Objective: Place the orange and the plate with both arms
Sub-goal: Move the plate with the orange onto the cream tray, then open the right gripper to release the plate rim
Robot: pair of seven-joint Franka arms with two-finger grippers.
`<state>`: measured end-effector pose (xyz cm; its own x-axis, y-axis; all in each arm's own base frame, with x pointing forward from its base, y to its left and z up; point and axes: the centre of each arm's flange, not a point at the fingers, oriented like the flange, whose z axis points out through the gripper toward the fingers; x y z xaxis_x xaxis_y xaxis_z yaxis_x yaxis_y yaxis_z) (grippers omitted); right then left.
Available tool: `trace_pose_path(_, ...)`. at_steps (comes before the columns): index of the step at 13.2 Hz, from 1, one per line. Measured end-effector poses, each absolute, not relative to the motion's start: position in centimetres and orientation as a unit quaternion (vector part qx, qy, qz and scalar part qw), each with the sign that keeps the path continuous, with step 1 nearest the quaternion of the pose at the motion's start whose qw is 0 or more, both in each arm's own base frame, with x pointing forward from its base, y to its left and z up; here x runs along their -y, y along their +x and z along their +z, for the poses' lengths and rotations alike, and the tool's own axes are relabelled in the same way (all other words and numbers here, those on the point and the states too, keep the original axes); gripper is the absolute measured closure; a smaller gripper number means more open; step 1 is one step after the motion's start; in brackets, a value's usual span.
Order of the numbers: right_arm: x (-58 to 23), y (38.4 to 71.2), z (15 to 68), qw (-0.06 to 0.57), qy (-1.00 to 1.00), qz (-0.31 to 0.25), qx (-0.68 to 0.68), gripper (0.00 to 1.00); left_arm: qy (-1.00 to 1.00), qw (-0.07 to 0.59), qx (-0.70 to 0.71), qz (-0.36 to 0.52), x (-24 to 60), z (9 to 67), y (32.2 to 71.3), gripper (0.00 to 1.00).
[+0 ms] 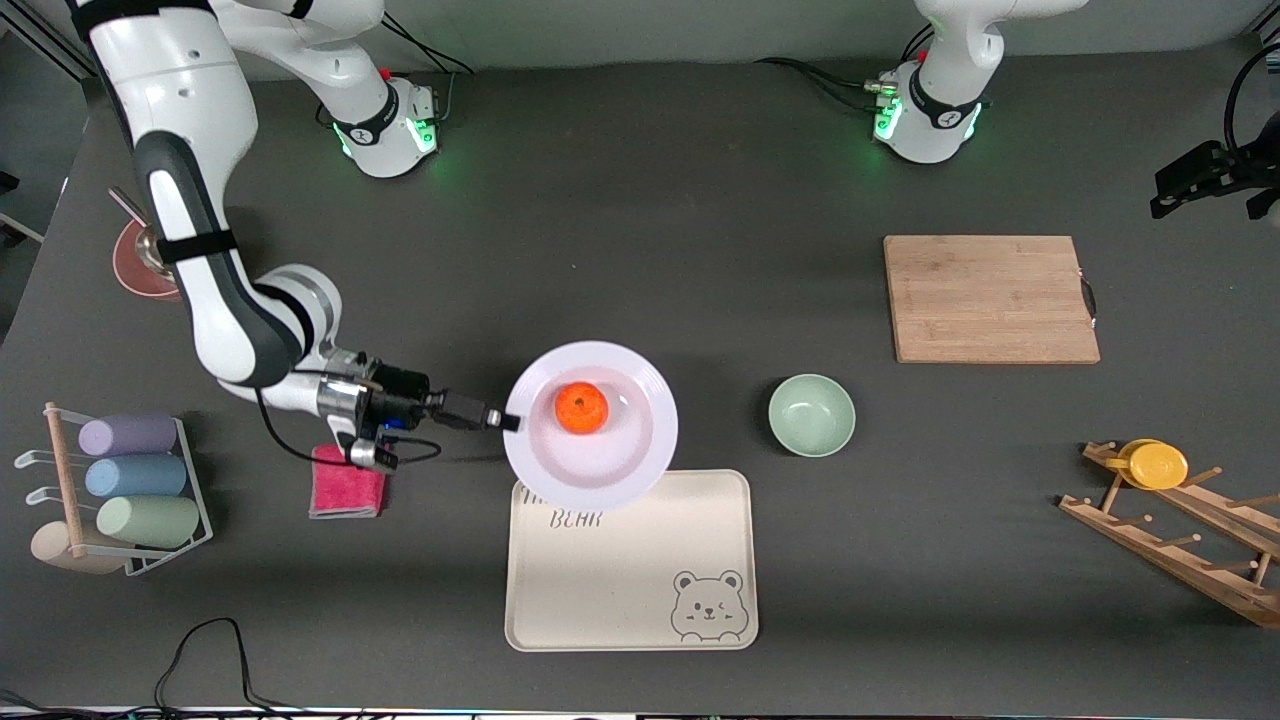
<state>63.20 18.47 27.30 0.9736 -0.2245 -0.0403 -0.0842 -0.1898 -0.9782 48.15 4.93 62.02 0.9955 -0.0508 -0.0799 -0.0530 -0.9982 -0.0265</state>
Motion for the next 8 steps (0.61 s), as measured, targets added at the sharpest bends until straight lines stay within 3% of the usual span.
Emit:
trace_pose_path(4,-19.4,70.5,26.0,0.627,-0.765,-0.075,-0.132,0.96,-0.999,0.014,-0.025,0.038,-4.5,62.2,48.2,0.00)
trace_pose_path(8,-21.8,73.5,22.6,0.614,-0.771,-0.090,-0.144,0.96,-0.999,0.014,-0.022,0.032,-4.6,62.2,48.4,0.00)
